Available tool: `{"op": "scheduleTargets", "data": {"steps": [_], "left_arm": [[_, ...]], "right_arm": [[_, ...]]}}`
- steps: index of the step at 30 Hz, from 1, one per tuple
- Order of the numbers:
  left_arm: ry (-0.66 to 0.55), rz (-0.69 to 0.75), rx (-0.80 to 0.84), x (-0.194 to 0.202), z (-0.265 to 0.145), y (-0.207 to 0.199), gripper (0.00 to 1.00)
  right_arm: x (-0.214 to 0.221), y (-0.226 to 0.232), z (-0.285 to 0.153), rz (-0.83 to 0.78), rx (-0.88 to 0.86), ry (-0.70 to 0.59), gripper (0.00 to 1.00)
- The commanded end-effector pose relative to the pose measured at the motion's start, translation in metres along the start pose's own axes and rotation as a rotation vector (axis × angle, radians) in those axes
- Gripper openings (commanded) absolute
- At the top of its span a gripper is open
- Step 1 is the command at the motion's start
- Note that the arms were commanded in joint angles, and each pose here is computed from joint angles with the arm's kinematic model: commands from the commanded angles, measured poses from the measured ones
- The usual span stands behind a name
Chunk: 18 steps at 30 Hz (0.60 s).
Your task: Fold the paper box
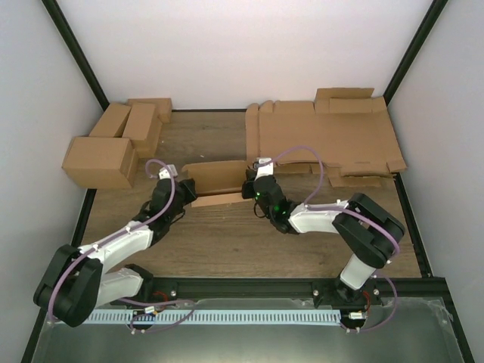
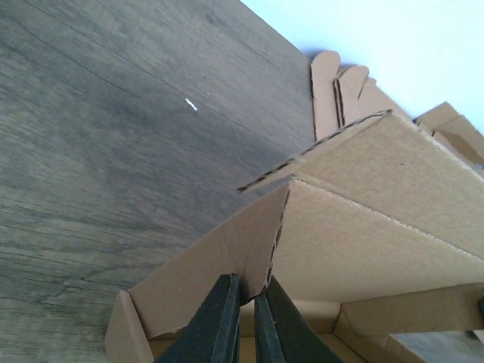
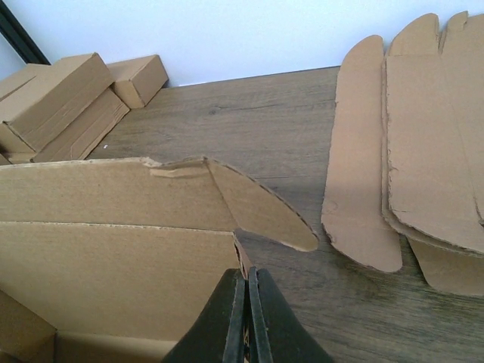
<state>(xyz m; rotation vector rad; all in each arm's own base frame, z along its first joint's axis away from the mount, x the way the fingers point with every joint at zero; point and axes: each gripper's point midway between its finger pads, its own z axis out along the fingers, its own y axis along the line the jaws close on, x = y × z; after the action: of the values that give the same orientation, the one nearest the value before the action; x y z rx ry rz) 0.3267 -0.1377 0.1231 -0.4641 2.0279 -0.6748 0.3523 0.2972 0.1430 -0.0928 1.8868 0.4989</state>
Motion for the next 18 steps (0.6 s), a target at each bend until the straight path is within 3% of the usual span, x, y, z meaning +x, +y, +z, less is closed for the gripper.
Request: {"op": "scheduleTargets", "data": {"steps": [1,5,9,15,18], "left_arm": [[0.179,-0.006,0.041,0.023,-0.006,-0.021,0.13],[0.245,0.064,-0.023,0.023,-0.020,-0.019,0.64],[0.226,0.107,-0.047,0.004,-0.055,-0.022,0.99],[0.147,0.253,-0.101,-0.043,-0.106,-0.034,1.00],[0.210,0.415,-0.054,-0.045,-0.110,-0.051,1.00]], "right_arm": [[0.016,0.018,-0.013,-0.046,-0.083,0.051,0.01],[0.023,0.012,-0.021,-0.085,-0.089,0.055,0.01],[0.034,0.005,-0.024,-0.119,-0.085,0.076,0.01],[0.040,0.013,-0.033,-0.204,-0.168,0.071,0.01],[0.043,0.021,-0.037,-0.257,-0.226,0.081,0.01]]}}
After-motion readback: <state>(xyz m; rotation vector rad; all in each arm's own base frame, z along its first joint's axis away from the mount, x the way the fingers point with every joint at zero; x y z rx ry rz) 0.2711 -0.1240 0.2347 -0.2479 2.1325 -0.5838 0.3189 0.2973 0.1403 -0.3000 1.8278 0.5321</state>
